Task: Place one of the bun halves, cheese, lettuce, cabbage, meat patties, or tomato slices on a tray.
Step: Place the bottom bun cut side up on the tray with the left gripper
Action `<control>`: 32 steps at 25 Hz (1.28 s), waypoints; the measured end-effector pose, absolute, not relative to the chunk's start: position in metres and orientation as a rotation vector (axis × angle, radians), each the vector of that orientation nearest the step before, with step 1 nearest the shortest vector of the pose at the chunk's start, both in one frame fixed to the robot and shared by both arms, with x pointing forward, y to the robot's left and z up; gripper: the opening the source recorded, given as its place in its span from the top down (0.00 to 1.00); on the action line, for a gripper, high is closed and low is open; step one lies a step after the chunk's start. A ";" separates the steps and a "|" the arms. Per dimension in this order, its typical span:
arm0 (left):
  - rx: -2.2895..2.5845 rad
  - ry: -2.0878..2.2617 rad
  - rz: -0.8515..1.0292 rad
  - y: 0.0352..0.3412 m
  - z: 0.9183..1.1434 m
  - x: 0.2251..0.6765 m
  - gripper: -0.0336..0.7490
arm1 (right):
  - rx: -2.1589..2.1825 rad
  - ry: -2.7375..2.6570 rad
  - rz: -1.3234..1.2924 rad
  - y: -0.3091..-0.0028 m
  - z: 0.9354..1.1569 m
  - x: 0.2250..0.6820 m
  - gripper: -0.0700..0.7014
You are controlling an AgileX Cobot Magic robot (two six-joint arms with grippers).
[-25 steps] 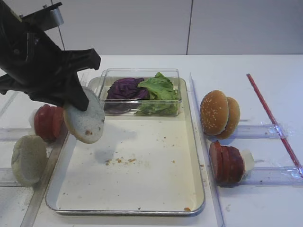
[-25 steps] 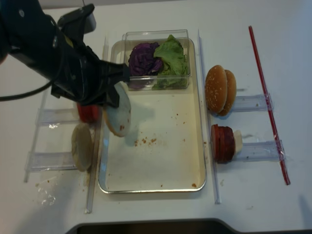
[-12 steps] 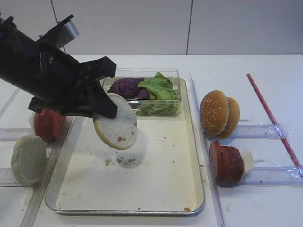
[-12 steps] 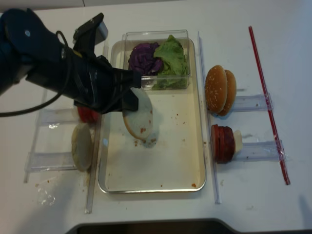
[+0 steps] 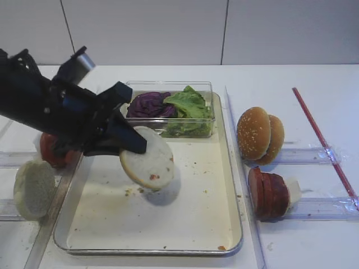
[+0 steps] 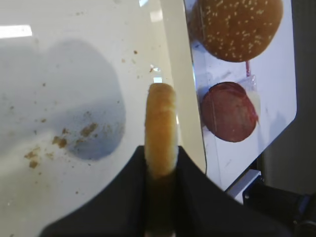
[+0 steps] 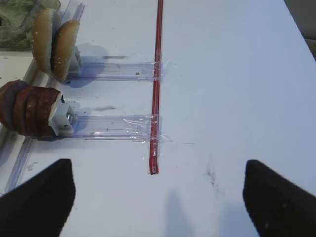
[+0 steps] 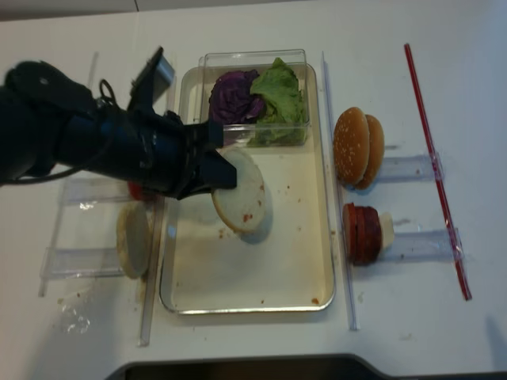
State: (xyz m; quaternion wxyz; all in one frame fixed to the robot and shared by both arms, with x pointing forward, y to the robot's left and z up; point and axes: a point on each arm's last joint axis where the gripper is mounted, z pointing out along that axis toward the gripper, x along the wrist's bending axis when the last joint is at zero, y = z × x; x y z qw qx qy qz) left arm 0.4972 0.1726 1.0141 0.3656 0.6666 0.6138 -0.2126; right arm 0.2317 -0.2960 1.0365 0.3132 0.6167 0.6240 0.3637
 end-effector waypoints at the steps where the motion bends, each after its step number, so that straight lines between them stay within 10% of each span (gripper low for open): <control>1: 1.719 1.588 -0.568 0.172 1.008 0.499 0.87 | 1.626 1.646 0.959 -0.296 1.036 0.232 0.02; 32: 1.768 1.534 -0.609 0.165 0.967 0.517 0.81 | 1.626 1.646 0.959 -0.296 1.036 0.232 0.02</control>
